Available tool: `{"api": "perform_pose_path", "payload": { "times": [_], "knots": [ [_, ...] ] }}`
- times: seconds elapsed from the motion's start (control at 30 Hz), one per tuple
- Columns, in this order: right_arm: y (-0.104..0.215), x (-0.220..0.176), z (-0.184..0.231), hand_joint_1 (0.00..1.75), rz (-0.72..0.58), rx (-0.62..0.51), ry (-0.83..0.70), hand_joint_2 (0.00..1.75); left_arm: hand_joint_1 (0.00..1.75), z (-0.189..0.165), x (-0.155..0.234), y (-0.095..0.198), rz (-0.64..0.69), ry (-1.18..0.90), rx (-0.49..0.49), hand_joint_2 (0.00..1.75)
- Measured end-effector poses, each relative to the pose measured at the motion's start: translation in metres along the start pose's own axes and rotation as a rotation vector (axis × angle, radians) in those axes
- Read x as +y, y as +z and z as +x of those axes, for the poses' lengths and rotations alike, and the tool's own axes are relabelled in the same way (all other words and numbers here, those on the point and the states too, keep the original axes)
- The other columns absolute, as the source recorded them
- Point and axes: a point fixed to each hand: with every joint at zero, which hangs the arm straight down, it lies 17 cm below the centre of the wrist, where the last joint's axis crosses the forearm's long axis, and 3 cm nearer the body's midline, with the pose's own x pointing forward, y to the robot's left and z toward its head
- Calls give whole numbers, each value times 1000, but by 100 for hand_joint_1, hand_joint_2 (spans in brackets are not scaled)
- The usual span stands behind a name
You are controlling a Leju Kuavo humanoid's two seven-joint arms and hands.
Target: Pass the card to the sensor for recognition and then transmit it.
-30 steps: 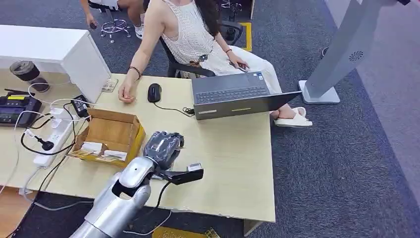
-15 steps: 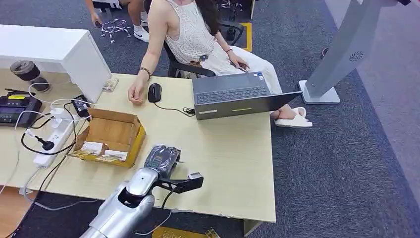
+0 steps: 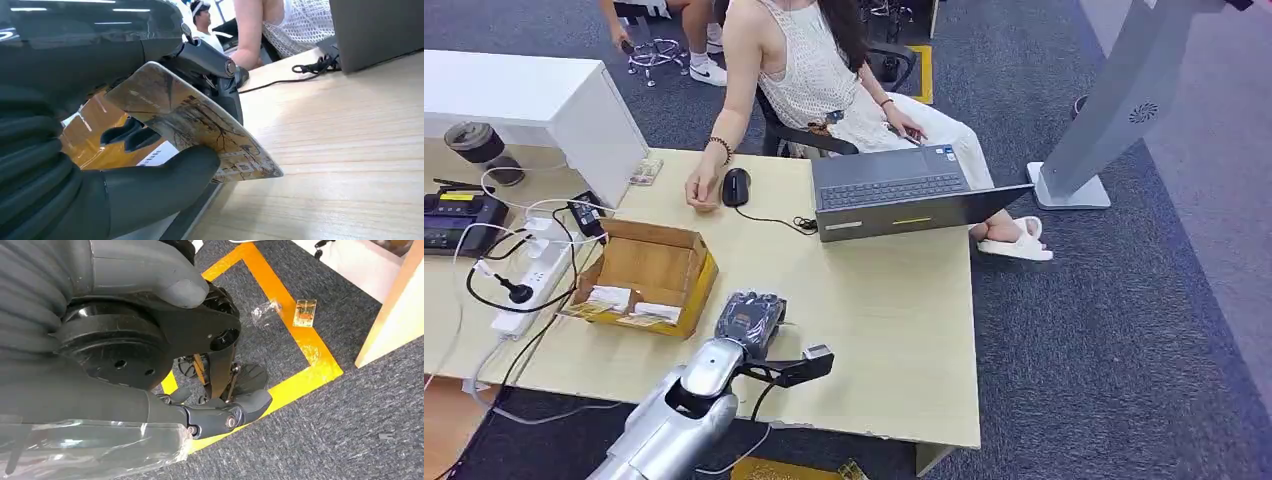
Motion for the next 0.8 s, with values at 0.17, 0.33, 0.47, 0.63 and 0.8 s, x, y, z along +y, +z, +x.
{"api": "perform_pose_path", "payload": {
  "times": [0.17,0.33,0.47,0.63,0.8],
  "knots": [
    [0,0,-1,0,2,3,8,175,175,4,29,0,145,28,-26,175],
    [0,0,-2,0,2,4,10,175,175,6,45,5,197,37,-37,175],
    [0,-1,-2,0,1,5,12,175,175,0,47,5,189,26,-15,175],
    [1,-1,-3,0,-2,11,5,175,175,-20,24,3,61,-18,75,175],
    [1,-1,-4,0,-1,13,14,175,175,-35,8,1,0,-44,122,175]
  ]
}}
